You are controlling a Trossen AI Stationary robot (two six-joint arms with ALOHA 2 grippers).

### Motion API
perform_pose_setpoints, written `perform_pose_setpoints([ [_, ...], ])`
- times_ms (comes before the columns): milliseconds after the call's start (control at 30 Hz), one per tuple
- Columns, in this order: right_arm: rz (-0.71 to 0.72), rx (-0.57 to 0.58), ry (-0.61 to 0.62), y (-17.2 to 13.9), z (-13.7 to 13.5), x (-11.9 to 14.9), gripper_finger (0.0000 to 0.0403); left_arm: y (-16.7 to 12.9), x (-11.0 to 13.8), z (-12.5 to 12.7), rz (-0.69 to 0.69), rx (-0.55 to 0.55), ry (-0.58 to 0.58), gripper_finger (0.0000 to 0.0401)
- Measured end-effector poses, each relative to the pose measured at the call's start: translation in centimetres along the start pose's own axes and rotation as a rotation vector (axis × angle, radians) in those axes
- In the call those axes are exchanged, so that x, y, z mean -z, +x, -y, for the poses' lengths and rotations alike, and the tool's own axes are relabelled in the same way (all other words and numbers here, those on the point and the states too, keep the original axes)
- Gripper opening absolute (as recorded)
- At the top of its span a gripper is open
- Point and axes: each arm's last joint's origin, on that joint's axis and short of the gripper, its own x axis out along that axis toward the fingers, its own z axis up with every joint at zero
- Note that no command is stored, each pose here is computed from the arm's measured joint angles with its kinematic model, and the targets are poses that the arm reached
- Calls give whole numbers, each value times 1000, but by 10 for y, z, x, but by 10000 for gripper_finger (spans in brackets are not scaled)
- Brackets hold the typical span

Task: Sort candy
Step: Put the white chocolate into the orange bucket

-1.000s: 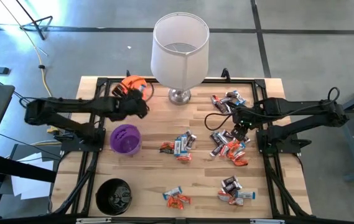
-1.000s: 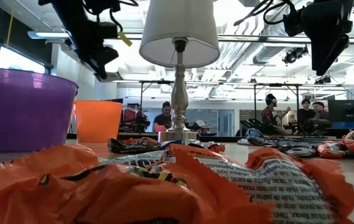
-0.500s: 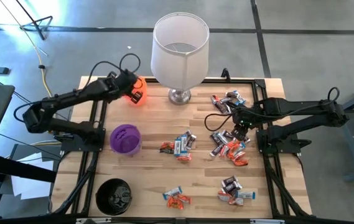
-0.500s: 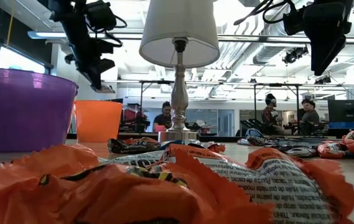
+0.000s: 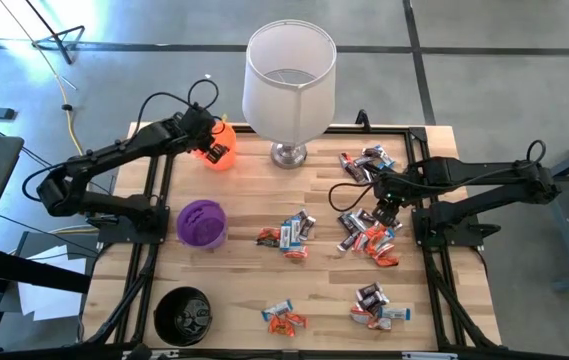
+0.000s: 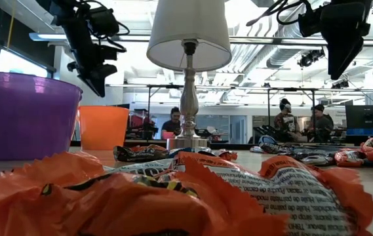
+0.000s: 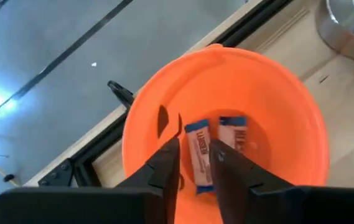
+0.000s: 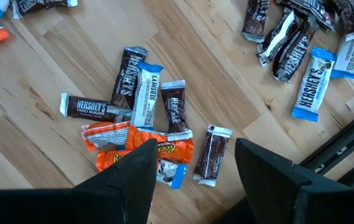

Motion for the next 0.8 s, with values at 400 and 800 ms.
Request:
perform_pose_setpoints([
  [400, -1, -2, 2, 0, 0, 0, 211, -33, -3, 83, 77, 621, -27, 90],
  [800, -20, 13, 16, 0, 1, 2, 211, -49, 45, 193, -57, 697, 64, 90],
])
